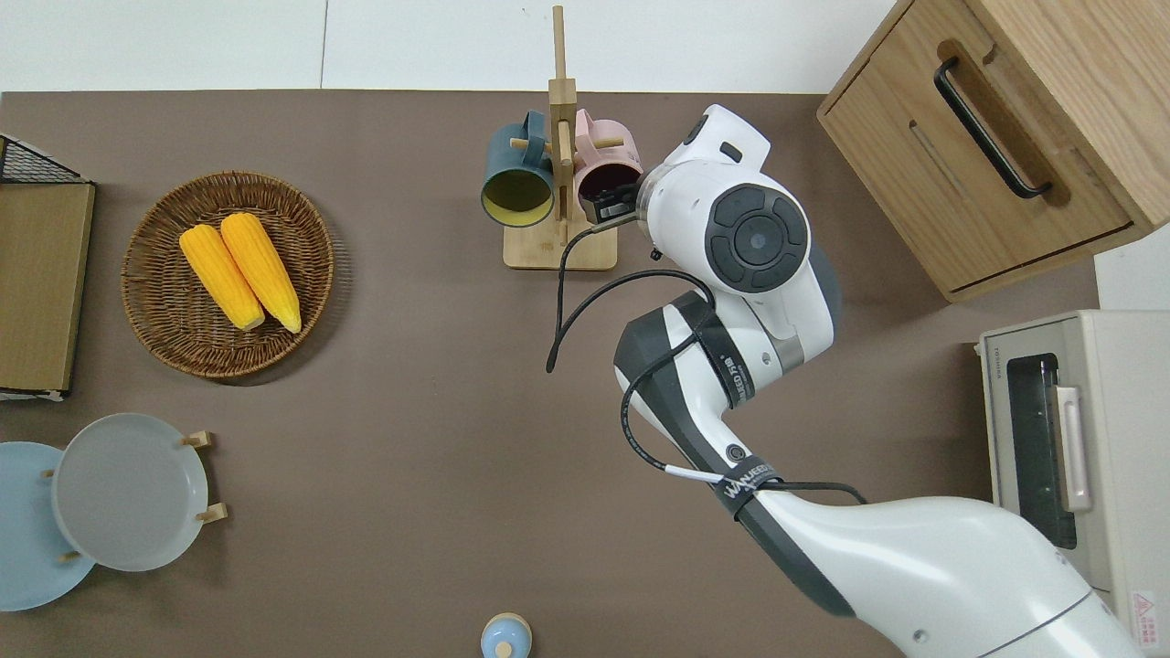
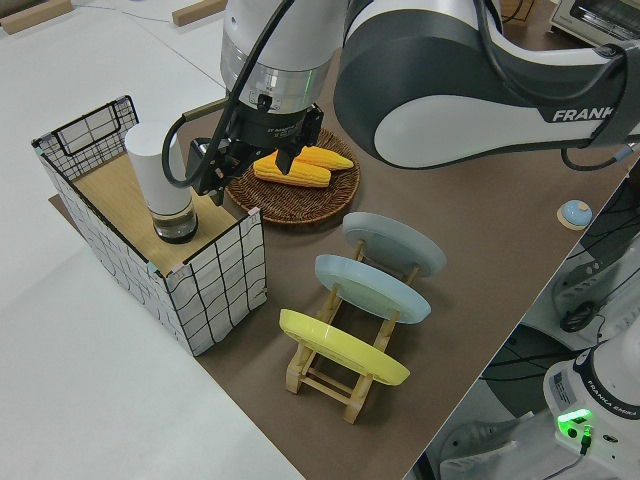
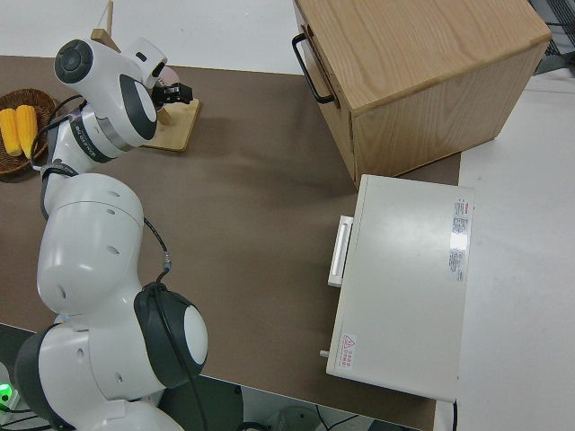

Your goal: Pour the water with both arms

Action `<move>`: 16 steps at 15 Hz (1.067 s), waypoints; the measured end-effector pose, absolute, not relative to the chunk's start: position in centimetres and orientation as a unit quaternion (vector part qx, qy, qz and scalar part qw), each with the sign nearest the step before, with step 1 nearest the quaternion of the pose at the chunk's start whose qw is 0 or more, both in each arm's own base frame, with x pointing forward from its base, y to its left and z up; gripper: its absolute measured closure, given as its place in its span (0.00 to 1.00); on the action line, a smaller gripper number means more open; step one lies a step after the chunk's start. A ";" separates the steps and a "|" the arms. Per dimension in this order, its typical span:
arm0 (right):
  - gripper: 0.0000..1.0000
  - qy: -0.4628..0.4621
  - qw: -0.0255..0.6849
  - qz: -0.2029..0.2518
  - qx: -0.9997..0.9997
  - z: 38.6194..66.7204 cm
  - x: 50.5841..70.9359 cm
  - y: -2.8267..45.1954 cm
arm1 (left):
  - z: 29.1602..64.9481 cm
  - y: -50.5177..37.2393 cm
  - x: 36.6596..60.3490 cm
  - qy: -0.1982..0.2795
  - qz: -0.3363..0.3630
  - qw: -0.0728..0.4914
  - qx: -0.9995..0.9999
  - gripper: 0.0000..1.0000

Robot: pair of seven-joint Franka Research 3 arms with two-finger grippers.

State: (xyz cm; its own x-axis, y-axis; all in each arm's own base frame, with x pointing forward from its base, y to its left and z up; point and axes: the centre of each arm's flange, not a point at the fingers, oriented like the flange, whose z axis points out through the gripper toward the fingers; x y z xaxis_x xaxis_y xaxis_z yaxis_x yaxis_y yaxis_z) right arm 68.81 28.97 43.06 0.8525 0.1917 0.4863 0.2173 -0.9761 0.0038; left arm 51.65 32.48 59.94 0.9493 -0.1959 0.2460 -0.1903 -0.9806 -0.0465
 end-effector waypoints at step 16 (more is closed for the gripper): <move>0.78 -0.141 0.005 -0.313 -0.939 43.7 69.6 28.9 | 53.7 36.8 54.4 0.005 -0.289 -0.010 -0.957 0.00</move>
State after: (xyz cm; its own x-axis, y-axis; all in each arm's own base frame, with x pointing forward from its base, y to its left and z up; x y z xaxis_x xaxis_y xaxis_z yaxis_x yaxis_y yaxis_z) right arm 69.59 28.92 43.70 0.7649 0.2613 0.5888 0.2677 -0.9603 0.0784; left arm 54.40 36.83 53.74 0.8332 -0.0036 0.5530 -0.0151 -0.9998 0.0162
